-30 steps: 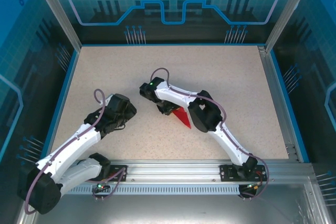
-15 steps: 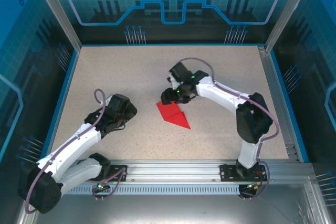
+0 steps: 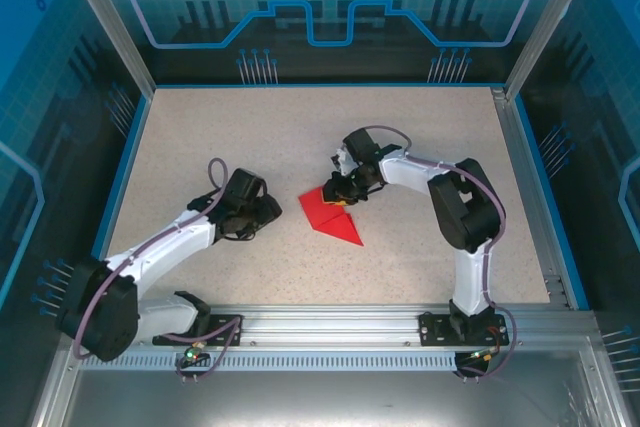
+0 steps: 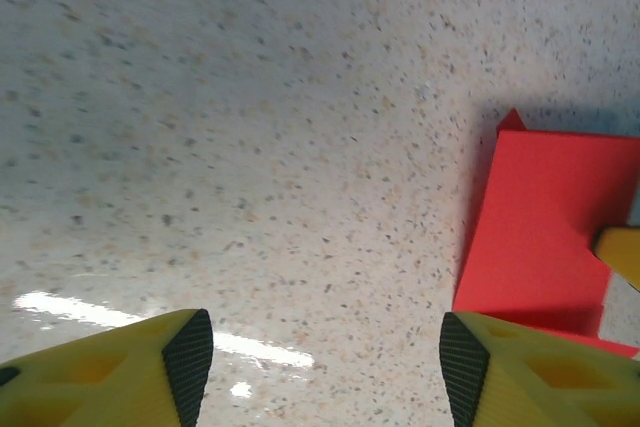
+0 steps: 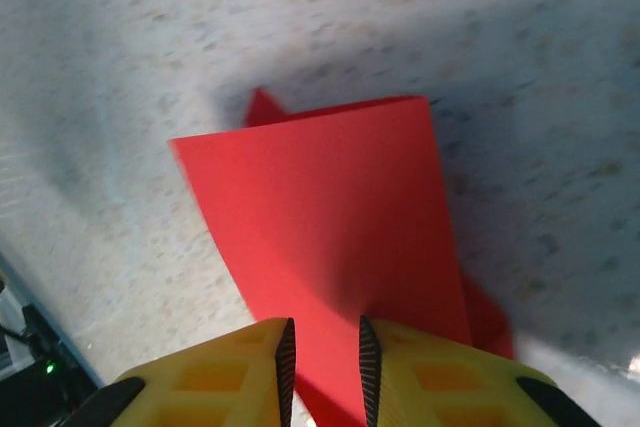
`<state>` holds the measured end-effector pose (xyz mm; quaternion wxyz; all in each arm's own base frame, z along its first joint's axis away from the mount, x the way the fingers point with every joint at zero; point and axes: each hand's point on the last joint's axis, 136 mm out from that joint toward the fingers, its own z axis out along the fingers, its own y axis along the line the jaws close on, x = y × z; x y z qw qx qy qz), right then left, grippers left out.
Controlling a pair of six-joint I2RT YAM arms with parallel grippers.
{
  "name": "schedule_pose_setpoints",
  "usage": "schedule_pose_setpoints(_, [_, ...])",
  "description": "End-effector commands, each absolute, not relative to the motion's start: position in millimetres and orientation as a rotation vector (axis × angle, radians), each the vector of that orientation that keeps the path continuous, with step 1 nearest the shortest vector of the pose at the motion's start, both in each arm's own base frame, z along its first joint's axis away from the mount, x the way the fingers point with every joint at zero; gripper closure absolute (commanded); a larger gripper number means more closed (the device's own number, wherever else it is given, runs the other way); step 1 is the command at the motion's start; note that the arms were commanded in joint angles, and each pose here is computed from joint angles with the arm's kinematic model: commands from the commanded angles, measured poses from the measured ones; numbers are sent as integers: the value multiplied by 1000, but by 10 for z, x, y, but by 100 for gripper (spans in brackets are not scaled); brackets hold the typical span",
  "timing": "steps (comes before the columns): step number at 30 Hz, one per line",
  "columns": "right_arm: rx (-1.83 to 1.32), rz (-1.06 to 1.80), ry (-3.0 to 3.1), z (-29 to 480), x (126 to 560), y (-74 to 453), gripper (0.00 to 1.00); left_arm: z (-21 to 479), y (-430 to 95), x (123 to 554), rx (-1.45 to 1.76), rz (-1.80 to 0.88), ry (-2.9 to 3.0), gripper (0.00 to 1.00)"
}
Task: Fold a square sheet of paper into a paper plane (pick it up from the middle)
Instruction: Turn over the paper at the center of the table, then fold the wing for the fifth time at the center of the table.
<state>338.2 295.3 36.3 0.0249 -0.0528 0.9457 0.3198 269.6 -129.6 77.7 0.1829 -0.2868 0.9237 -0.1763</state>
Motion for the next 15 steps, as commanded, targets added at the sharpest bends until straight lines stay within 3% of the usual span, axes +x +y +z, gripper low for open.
schedule_pose_setpoints(1, [-36,995,2930,185,3480,2876,74,843,-1475,2786,-743,-599,2637,35])
schedule_pose_setpoints(15, [775,940,2887,-347,3096,2520,73,720,-1588,2833,-756,-614,2706,36])
